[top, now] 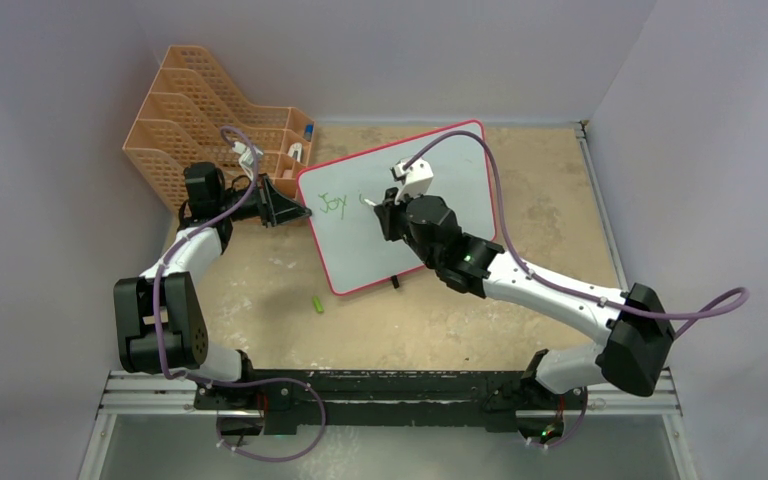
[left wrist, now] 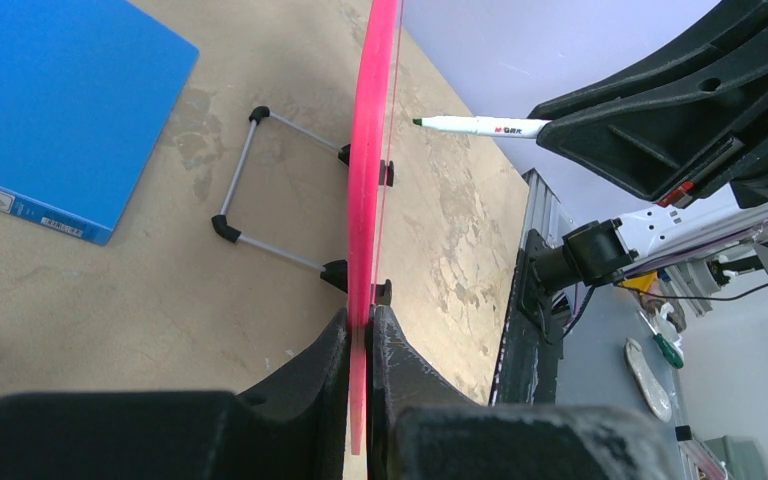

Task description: Write a sentence on the whiteboard

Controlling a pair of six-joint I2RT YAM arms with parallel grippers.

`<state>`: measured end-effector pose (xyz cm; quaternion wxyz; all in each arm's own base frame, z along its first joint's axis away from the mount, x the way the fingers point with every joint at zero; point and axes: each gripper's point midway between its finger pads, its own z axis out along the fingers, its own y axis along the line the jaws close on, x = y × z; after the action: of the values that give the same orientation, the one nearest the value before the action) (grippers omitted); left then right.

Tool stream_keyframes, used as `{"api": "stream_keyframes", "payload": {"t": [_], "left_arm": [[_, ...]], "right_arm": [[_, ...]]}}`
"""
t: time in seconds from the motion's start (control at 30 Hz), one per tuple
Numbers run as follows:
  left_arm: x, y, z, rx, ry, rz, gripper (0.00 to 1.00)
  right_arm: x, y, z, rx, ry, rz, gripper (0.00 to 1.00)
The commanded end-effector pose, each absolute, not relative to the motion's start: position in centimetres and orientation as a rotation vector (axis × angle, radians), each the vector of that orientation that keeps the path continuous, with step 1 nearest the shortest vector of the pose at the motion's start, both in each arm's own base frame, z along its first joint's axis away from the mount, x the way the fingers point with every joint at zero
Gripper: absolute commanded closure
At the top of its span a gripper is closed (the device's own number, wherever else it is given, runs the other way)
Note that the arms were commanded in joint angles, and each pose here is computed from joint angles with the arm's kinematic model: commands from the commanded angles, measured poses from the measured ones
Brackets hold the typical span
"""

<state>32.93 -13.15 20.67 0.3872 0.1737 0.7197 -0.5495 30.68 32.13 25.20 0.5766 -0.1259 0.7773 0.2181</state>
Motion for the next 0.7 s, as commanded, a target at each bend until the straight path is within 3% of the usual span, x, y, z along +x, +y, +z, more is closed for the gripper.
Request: {"api": "stream_keyframes", "payload": {"t": [0.0,0.67], "left_arm": [[32.87,-13.59,22.12,0.513,1.785,-1.377,1.00],[32.88,-13.58,22.09,0.511,1.787,-1.378,1.00]], "right_arm": [[31.56,32.61,28.15,-0.237,1.742,0.544,1.00],[32.10,32.38,28.61,-0.208,1.721,0.526,1.00]]}}
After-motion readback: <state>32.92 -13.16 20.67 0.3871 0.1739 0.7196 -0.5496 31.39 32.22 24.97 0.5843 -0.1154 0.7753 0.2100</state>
